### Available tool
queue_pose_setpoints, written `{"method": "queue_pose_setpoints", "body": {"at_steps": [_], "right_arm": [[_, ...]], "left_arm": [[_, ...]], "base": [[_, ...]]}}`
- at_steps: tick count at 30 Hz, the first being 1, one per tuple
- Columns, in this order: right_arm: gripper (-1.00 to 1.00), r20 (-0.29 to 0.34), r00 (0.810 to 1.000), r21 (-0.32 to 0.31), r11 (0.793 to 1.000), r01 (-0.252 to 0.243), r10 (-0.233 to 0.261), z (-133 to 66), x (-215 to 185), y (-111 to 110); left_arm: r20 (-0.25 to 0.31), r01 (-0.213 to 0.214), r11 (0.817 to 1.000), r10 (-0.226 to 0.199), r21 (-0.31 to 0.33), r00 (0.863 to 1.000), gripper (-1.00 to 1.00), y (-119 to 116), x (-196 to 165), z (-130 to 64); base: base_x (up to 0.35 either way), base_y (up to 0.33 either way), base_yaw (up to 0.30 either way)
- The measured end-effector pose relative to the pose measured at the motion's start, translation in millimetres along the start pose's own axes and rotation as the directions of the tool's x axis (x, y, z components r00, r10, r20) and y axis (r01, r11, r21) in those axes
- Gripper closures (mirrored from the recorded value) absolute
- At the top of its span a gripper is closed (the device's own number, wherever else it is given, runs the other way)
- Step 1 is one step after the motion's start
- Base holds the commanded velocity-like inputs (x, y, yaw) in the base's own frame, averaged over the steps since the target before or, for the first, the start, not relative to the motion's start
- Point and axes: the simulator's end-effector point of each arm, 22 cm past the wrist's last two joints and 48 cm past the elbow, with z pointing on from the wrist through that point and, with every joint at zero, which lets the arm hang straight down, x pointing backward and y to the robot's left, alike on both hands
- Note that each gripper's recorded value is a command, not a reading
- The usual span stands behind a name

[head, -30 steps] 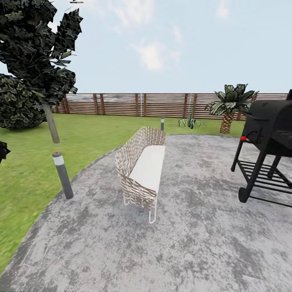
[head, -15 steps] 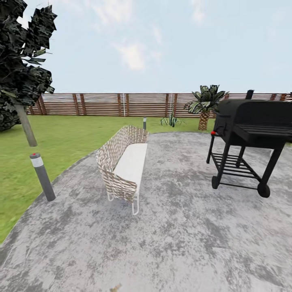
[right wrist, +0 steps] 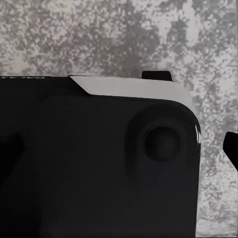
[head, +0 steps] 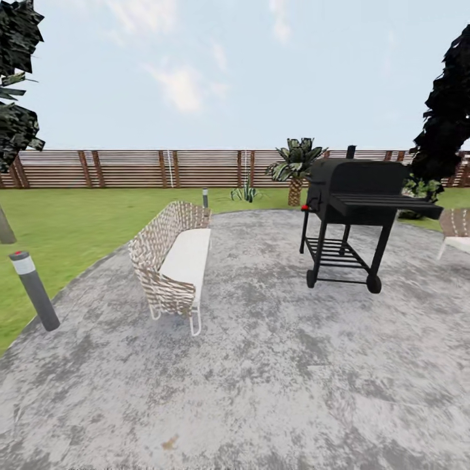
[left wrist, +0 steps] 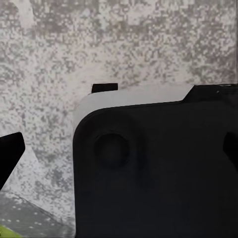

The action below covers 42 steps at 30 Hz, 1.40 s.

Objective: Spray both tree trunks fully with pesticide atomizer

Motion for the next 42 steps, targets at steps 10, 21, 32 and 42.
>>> {"method": "queue_pose_setpoints", "body": {"at_steps": [10, 21, 32, 42], "right_arm": [[-1.00, 0.000, 1.000, 0.000, 1.000, 0.000, 0.000, 0.0, -0.1, 0.0], [-1.00, 0.000, 1.000, 0.000, 1.000, 0.000, 0.000, 0.0, 0.0, 0.0], [-1.00, 0.000, 1.000, 0.000, 1.000, 0.000, 0.000, 0.0, 0.0, 0.0], [-1.00, 0.000, 1.000, 0.000, 1.000, 0.000, 0.000, 0.0, 0.0, 0.0]], "left_arm": [[0.000, 0.000, 1.000, 0.000, 0.000, 1.000, -1.00, -0.1, 0.0, 0.0], [0.002, -0.001, 1.000, 0.001, 0.000, 1.000, -1.00, -0.2, -0.7, 0.1], [0.002, -0.001, 1.000, 0.001, 0.001, 1.000, -1.00, -0.2, -0.7, 0.1], [0.002, 0.000, 1.000, 0.000, -0.001, 1.000, -1.00, 1.1, -0.7, 0.1]], "base": [[-0.335, 0.000, -0.268], [-0.326, -0.092, -0.268], [-0.267, -0.180, -0.268], [-0.185, -0.231, -0.268]]}}
